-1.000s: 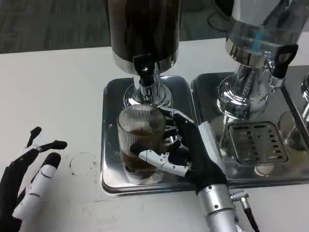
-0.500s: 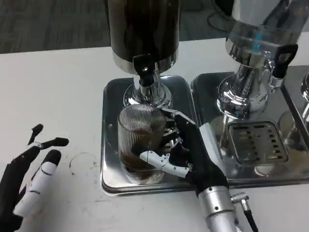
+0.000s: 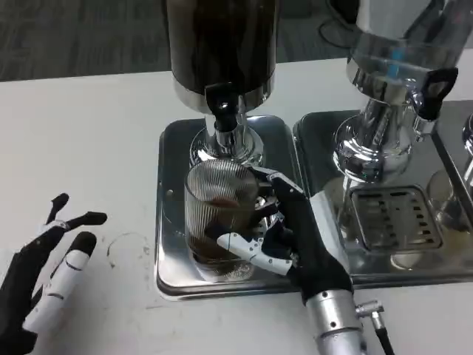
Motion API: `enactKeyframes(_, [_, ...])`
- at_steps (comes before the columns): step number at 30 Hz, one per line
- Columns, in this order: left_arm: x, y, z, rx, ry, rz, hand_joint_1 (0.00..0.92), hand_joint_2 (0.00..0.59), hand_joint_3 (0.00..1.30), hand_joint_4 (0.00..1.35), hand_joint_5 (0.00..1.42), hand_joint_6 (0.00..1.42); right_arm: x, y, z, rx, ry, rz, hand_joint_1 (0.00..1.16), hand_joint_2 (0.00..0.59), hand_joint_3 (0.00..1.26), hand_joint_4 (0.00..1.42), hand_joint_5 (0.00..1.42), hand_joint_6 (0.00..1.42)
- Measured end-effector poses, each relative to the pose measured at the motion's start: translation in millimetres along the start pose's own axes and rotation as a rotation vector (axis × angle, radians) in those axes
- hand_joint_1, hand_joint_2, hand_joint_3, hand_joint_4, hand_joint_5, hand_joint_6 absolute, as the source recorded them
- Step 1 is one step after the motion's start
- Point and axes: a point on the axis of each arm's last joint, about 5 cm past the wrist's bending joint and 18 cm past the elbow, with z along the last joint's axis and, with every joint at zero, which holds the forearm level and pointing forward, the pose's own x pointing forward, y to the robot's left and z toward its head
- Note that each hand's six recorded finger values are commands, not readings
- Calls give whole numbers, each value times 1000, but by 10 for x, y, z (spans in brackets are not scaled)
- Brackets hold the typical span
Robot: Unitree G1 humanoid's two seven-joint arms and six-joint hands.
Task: Grasp the cup under the faucet to collect the drink, then remove the cup.
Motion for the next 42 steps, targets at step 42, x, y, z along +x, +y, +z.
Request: enactKeyframes(42, [54,71,-7,239,-3,-152,0,218,252,0,53,0,-121,-20,-35,-161,-79,-149,912,197,432,566,764,1166])
